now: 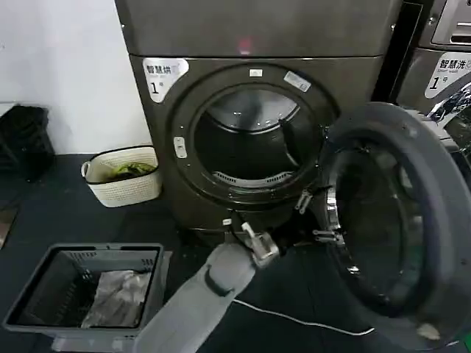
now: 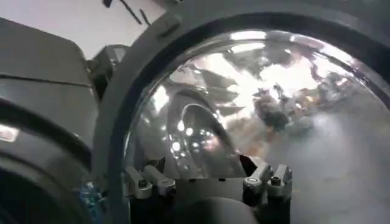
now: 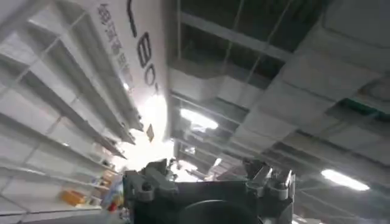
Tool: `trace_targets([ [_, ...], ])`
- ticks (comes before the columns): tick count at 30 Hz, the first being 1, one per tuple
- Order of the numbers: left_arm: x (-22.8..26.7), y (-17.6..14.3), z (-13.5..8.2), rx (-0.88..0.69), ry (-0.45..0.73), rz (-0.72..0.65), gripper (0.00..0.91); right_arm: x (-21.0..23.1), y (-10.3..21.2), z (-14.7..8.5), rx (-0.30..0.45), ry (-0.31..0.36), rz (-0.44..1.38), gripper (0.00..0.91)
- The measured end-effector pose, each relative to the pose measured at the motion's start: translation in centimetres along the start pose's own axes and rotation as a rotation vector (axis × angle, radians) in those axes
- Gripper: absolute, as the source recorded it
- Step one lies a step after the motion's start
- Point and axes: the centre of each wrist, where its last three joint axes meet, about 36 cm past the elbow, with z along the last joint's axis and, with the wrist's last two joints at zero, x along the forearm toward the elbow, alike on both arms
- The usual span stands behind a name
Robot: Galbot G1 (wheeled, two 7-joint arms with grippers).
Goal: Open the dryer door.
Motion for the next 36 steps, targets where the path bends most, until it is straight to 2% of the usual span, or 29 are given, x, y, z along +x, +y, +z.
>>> trace_targets([
  [14, -7.3, 0.1, 0.9, 0.006, -0.009, 0.08, 0.907, -1.1, -2.4, 0.2, 0.005, 0.005, 0.056, 0.907],
  [22, -8.0, 1.5, 2.1, -0.02, 0.043, 0.097, 0.907, -1.4, -3.1, 0.5, 0.02, 0.022, 0.093, 0.907],
  [31, -7.8, 2.3, 3.6, -0.024, 0.095, 0.096, 0.907, -2.5, -5.0, 1.0, 0.107, 0.067, 0.168, 0.907],
  [36, -7.6, 2.4, 4.3, -0.015, 0.117, 0.091, 0.907, -2.7, -6.0, 1.7, 0.129, 0.088, 0.194, 0.907],
])
